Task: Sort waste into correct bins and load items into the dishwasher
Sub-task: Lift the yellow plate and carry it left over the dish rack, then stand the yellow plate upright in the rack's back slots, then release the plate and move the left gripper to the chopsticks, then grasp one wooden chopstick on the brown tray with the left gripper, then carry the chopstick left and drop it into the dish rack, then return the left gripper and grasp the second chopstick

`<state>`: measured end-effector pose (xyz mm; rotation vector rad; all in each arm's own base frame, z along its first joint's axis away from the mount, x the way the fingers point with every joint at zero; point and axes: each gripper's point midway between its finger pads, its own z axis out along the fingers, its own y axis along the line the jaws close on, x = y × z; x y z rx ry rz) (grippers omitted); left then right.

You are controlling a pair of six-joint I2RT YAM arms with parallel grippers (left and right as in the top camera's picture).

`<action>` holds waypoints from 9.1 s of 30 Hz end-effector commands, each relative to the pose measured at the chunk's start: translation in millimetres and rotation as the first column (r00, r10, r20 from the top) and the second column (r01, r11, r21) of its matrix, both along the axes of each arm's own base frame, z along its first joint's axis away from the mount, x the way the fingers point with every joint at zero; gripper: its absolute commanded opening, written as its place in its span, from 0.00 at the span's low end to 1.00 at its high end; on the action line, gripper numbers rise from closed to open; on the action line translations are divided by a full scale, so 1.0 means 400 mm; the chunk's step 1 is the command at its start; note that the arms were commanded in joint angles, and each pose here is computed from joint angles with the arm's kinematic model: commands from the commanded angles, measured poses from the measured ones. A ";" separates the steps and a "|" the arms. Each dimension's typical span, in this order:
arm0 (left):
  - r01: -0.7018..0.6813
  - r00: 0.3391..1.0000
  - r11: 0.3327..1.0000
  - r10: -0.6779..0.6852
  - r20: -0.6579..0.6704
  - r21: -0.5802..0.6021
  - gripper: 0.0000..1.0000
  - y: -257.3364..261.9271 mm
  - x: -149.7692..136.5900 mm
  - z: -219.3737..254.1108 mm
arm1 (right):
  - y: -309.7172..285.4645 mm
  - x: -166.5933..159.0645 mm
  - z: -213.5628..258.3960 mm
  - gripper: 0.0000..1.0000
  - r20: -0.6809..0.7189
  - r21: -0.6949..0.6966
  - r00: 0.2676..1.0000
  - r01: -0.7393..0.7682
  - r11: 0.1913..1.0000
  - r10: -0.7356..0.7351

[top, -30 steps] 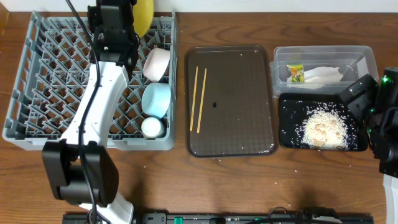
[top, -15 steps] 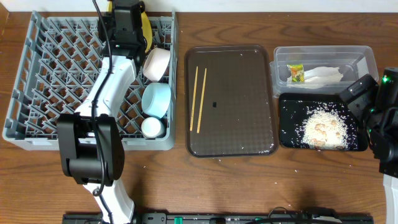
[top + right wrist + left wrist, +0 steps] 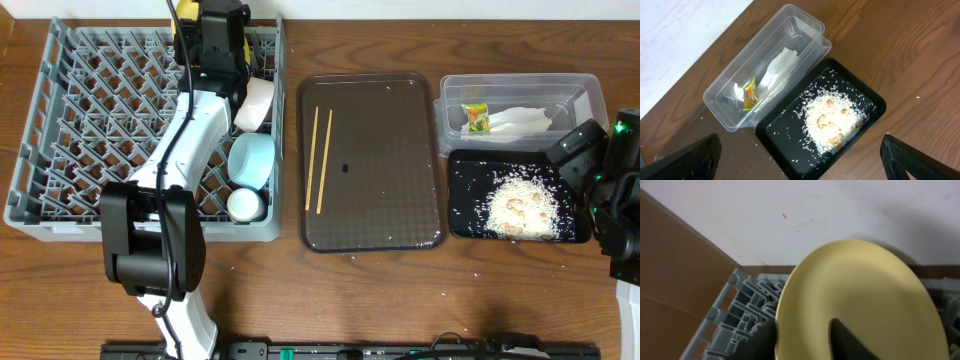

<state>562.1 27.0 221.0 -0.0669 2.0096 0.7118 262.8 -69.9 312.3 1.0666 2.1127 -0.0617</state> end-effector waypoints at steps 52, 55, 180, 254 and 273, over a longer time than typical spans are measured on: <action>0.126 0.991 0.553 -0.030 0.132 -0.823 0.59 0.102 0.007 -0.053 | -0.007 0.000 -0.004 0.99 -0.012 -0.015 1.000 0.005 1.000 -0.005; 0.126 0.992 0.556 -0.046 0.120 -0.822 0.59 0.086 0.011 -0.068 | -0.007 0.000 -0.004 0.99 -0.012 -0.015 1.000 0.005 1.000 -0.005; 0.019 0.533 0.861 -0.439 -0.723 -0.509 0.27 -0.606 -0.474 -0.580 | -0.007 0.000 -0.004 0.99 -0.012 -0.015 1.000 0.005 1.000 -0.005; 0.061 0.696 0.843 -0.419 -0.583 -0.534 0.58 -0.526 -0.409 -0.230 | -0.007 0.000 -0.004 0.99 -0.011 -0.015 1.000 0.005 1.000 -0.005; -0.013 0.568 0.890 -0.369 -0.736 -0.456 0.58 -0.553 -0.404 -0.519 | -0.007 0.000 -0.004 0.99 -0.012 -0.015 1.000 0.005 1.000 -0.005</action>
